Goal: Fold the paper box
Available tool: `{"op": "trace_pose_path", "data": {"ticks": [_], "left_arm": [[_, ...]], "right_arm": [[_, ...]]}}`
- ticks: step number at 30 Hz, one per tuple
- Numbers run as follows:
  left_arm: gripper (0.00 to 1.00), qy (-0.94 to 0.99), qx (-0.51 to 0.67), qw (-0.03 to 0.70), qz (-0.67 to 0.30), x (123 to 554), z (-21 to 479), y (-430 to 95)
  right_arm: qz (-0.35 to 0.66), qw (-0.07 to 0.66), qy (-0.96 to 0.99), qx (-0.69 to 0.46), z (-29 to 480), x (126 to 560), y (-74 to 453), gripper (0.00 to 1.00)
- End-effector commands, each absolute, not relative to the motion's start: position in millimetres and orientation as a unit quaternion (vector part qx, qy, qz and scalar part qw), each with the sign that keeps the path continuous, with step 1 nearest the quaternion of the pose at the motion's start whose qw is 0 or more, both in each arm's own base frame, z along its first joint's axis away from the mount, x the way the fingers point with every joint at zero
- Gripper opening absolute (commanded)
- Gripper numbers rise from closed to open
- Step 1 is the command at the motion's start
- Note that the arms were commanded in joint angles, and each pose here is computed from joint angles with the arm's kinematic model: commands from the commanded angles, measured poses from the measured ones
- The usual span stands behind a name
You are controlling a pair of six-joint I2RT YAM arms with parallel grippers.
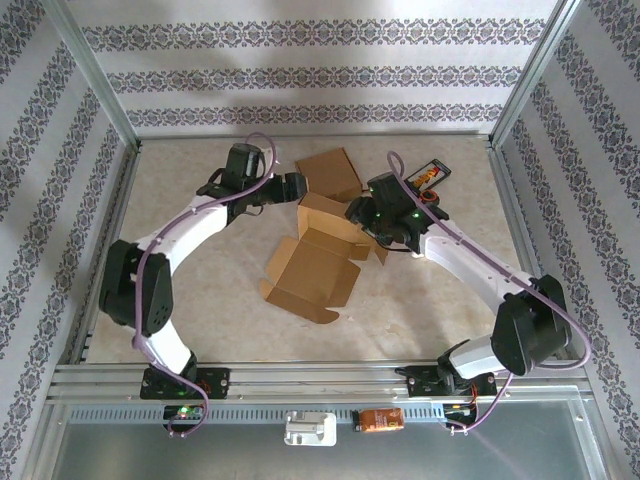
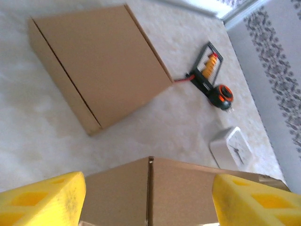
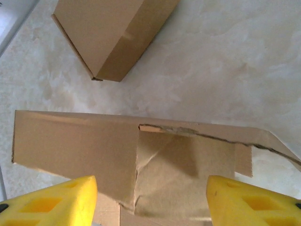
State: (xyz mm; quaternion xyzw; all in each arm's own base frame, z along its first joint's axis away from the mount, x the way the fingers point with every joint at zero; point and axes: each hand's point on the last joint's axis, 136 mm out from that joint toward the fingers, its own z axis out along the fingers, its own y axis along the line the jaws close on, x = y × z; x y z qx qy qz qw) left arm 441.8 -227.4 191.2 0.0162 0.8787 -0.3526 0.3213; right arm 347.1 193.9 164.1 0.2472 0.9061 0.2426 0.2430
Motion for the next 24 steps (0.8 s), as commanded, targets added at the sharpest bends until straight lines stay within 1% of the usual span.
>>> {"op": "trace_pose_path", "data": {"ticks": [1,3,5,7,9,11,14,20,24], "left_arm": [[0.73,0.858,0.002,0.262,-0.442,443.2,189.6,-245.1],[0.72,0.853,0.001,0.245,-0.461,447.3,183.2,-252.0],[0.68,0.864,-0.002,0.242,-0.442,449.4,171.9,-248.6],[0.61,0.869,-0.005,0.246,-0.429,448.2,165.2,-244.1],[0.54,0.866,-0.004,0.244,-0.437,444.5,164.9,-245.2],[0.49,0.861,-0.006,0.241,-0.449,439.9,165.2,-246.7],[0.47,0.862,-0.016,0.239,-0.447,430.9,162.0,-243.3],[0.46,0.855,-0.037,0.240,-0.458,411.7,159.2,-241.5],[0.46,0.861,-0.040,0.245,-0.443,411.2,155.5,-237.7]], "right_arm": [[0.260,0.270,0.895,0.243,171.1,365.7,199.1,0.59],[0.265,0.274,0.893,0.241,169.1,371.1,200.8,0.55],[0.262,0.276,0.894,0.237,166.3,375.3,202.0,0.52],[0.262,0.274,0.898,0.224,163.3,378.8,206.1,0.49],[0.258,0.272,0.902,0.213,159.1,381.9,208.3,0.46],[0.256,0.268,0.907,0.202,154.9,384.6,211.4,0.44],[0.257,0.262,0.913,0.177,150.4,387.8,217.9,0.43],[0.256,0.257,0.921,0.139,146.3,390.3,226.3,0.42],[0.265,0.262,0.919,0.130,158.9,388.8,228.5,0.48]]}}
